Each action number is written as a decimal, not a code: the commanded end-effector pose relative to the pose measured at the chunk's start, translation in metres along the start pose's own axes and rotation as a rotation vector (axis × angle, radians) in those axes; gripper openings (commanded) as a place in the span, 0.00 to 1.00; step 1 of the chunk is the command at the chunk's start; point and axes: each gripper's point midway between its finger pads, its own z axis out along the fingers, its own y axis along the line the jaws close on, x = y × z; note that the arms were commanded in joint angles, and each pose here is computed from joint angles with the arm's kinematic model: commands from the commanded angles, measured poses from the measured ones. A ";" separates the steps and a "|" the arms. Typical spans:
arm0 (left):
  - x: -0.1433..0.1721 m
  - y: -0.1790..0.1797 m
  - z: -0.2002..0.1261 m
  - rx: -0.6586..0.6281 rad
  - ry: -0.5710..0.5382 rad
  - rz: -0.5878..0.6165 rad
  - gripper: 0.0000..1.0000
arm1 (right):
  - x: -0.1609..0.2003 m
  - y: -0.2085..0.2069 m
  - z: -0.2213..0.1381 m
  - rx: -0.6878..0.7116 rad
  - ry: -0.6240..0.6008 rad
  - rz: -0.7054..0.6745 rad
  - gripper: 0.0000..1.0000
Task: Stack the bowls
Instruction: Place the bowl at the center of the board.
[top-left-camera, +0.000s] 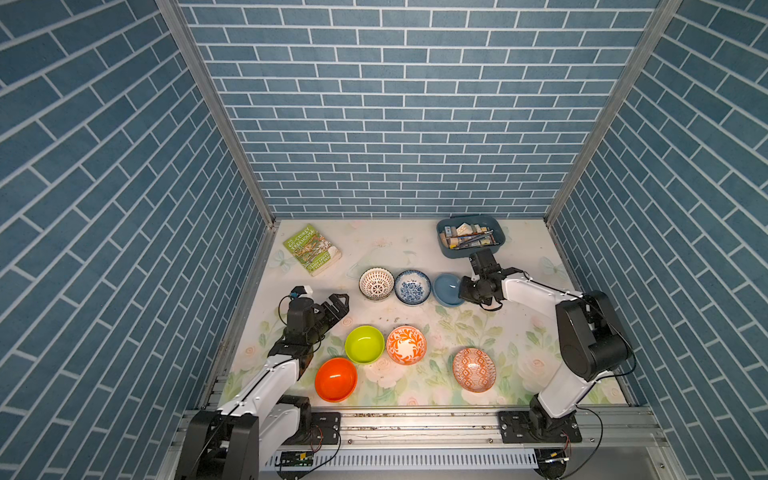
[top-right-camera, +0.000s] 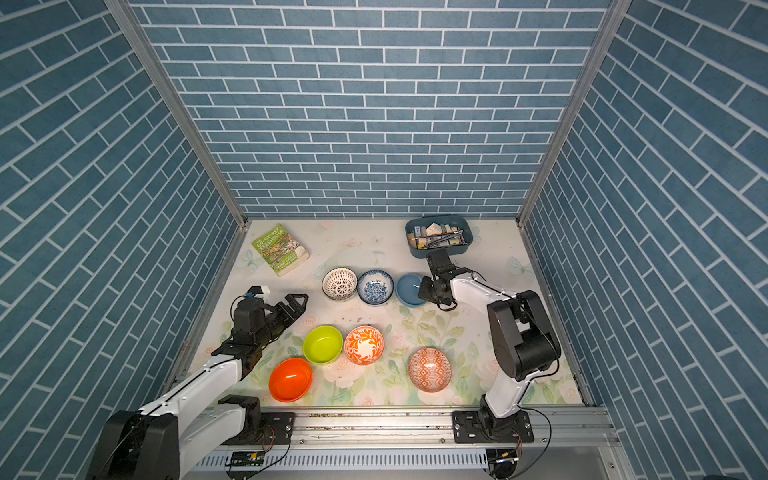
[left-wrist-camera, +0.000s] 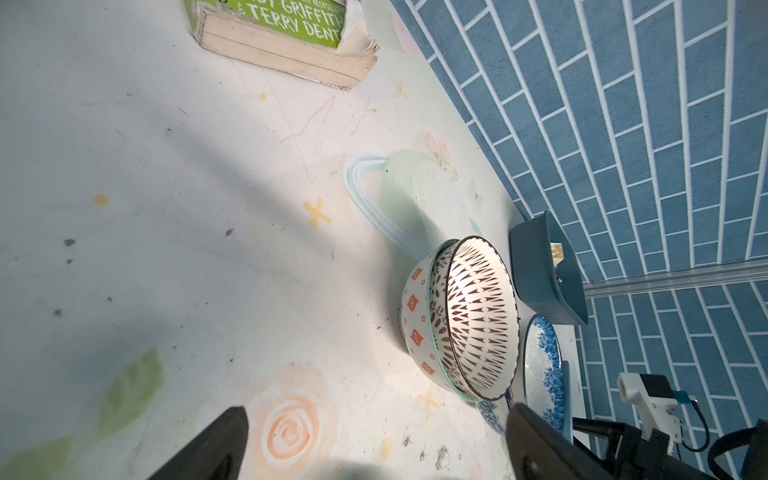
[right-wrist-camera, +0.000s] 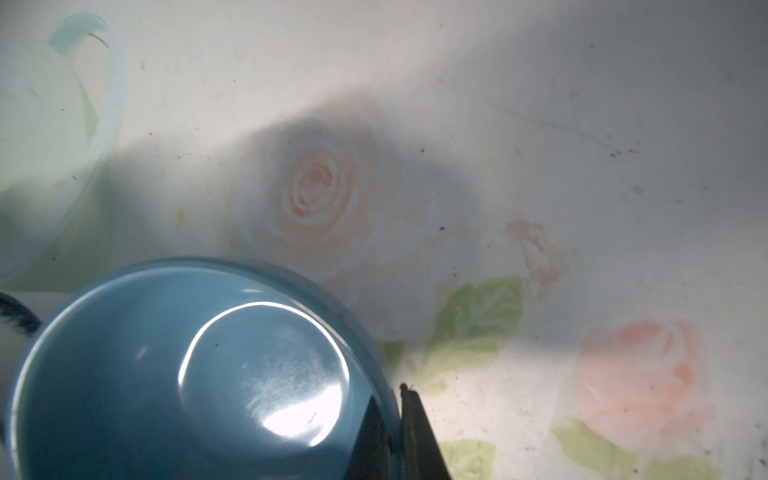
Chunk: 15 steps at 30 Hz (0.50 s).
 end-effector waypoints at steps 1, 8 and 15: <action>-0.002 -0.003 -0.002 0.015 -0.008 0.017 1.00 | -0.003 -0.004 -0.010 0.049 -0.006 -0.037 0.04; -0.002 -0.003 -0.002 0.019 -0.010 0.017 1.00 | -0.006 0.005 -0.006 0.087 0.023 -0.075 0.08; -0.001 -0.004 -0.003 0.025 -0.009 0.020 1.00 | -0.001 0.013 0.003 0.127 0.038 -0.104 0.09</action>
